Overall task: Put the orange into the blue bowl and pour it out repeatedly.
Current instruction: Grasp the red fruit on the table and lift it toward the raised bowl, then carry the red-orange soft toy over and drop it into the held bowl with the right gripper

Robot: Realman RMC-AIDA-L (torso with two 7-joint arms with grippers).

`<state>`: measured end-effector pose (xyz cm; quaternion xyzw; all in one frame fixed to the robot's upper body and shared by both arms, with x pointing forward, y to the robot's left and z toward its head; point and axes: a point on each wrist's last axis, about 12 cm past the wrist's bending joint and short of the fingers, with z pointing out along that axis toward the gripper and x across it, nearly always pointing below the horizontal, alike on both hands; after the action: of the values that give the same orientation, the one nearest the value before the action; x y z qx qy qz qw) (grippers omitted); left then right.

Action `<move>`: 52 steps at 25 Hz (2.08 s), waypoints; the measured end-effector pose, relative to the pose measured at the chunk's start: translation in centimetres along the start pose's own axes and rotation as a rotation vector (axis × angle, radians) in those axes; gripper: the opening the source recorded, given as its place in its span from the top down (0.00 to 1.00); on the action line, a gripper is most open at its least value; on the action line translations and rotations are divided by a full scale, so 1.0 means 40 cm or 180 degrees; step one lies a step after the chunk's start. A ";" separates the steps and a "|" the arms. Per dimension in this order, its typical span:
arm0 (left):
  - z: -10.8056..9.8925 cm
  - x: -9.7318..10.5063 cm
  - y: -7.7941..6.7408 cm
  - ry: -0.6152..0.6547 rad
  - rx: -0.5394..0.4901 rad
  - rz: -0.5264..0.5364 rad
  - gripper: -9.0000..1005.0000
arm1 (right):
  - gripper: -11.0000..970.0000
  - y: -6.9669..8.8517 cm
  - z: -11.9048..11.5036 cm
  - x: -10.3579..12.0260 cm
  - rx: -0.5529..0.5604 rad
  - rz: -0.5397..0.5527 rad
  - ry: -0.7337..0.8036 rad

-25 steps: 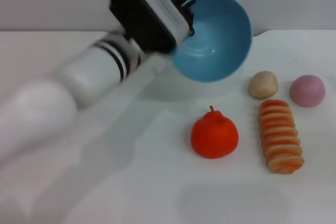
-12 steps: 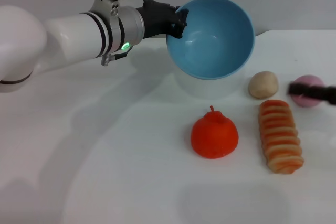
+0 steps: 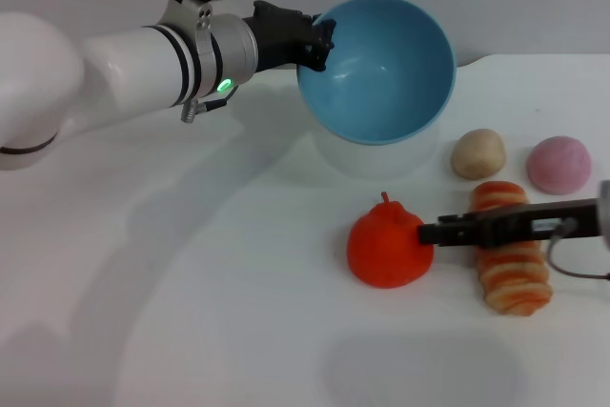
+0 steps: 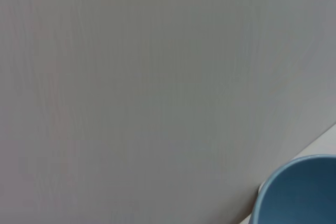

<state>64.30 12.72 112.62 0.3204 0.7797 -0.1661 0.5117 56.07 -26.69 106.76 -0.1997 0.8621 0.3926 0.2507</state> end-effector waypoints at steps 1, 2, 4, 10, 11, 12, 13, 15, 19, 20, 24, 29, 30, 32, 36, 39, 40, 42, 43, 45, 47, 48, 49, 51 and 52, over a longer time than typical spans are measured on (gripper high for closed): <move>0.000 0.001 -0.001 0.0006 0.0004 0.0001 0.99 | 0.48 -0.001 0.014 -0.001 0.0028 -0.0006 0.0029; 0.000 0.003 -0.002 0.0009 0.0008 0.0002 0.99 | 0.49 -0.002 0.026 -0.002 0.0047 -0.0001 0.0043; 0.000 0.004 -0.003 0.0011 0.0012 -0.0001 0.99 | 0.49 -0.002 0.051 -0.001 0.0064 0.0039 0.0066; 0.002 0.004 -0.008 0.0020 0.0028 0.0015 0.99 | 0.51 0.010 0.094 0.005 0.0004 0.0027 0.0087; 0.002 0.005 -0.009 0.0021 0.0030 0.0018 0.99 | 0.52 0.011 0.094 0.005 -0.0008 0.0025 0.0069; 0.003 0.005 -0.009 0.0022 0.0033 0.0020 0.99 | 0.52 0.012 0.094 0.006 -0.0018 0.0007 0.0055; 0.003 0.005 -0.009 0.0021 0.0028 0.0023 0.99 | 0.53 0.011 0.094 0.008 -0.0020 -0.0021 0.0051; 0.004 0.005 -0.009 0.0017 0.0003 0.0029 0.99 | 0.53 0.011 0.093 0.011 -0.0022 -0.0127 0.0051; 0.004 0.007 -0.011 0.0016 -0.0005 0.0029 0.99 | 0.55 0.011 0.091 0.011 -0.0030 -0.0151 0.0054; 0.004 0.007 -0.010 0.0016 -0.0008 0.0027 0.99 | 0.55 0.011 0.090 0.010 -0.0033 -0.0155 0.0053; 0.004 0.008 -0.010 0.0011 -0.0025 0.0025 0.99 | 0.69 0.019 0.080 -0.006 -0.0110 -0.0233 -0.0019; 0.003 0.013 -0.008 0.0016 -0.0053 0.0016 0.99 | 0.86 0.056 0.010 -0.049 -0.0522 -0.0660 -0.0545; 0.004 0.014 -0.008 0.0019 -0.0057 0.0016 0.99 | 0.89 0.062 -0.005 -0.057 -0.0564 -0.0728 -0.0635; 0.005 0.023 -0.011 0.0048 -0.0076 0.0044 0.99 | 0.95 0.080 -0.044 -0.078 -0.0671 -0.0899 -0.0833; 0.008 0.028 -0.017 0.0066 -0.0075 0.0078 0.99 | 0.97 0.107 -0.110 -0.112 -0.0726 -0.1227 -0.1088; 0.009 0.031 -0.022 0.0079 -0.0063 0.0099 0.99 | 0.97 0.119 -0.141 -0.131 -0.0676 -0.1411 -0.1186; 0.009 0.032 -0.024 0.0084 -0.0057 0.0108 0.99 | 0.97 0.123 -0.149 -0.138 -0.0656 -0.1471 -0.1213; 0.010 0.034 -0.029 0.0094 -0.0040 0.0124 0.99 | 0.97 0.128 -0.158 -0.147 -0.0629 -0.1538 -0.1246; 0.011 0.035 -0.031 0.0097 -0.0035 0.0128 0.99 | 0.97 0.129 -0.159 -0.150 -0.0619 -0.1554 -0.1255; 0.011 0.035 -0.033 0.0099 -0.0027 0.0133 0.99 | 0.97 0.130 -0.160 -0.157 -0.0594 -0.1595 -0.1274; 0.012 0.034 -0.034 0.0094 -0.0023 0.0135 0.99 | 0.97 0.130 -0.159 -0.160 -0.0575 -0.1631 -0.1285; 0.012 0.033 -0.035 0.0093 -0.0020 0.0139 0.99 | 0.97 0.130 -0.159 -0.161 -0.0568 -0.1647 -0.1289; 0.012 0.033 -0.036 0.0093 -0.0016 0.0144 0.99 | 0.97 0.130 -0.160 -0.163 -0.0554 -0.1660 -0.1295; 0.014 0.032 -0.039 0.0093 -0.0008 0.0157 0.99 | 0.97 0.128 -0.160 -0.165 -0.0526 -0.1678 -0.1308; 0.014 0.032 -0.039 0.0094 -0.0008 0.0160 0.99 | 0.97 0.125 -0.159 -0.166 -0.0492 -0.1688 -0.1324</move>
<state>63.30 11.66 111.13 0.3416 0.7791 -0.1476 0.5045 56.88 -27.59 117.15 -0.3509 0.6783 0.4102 0.4985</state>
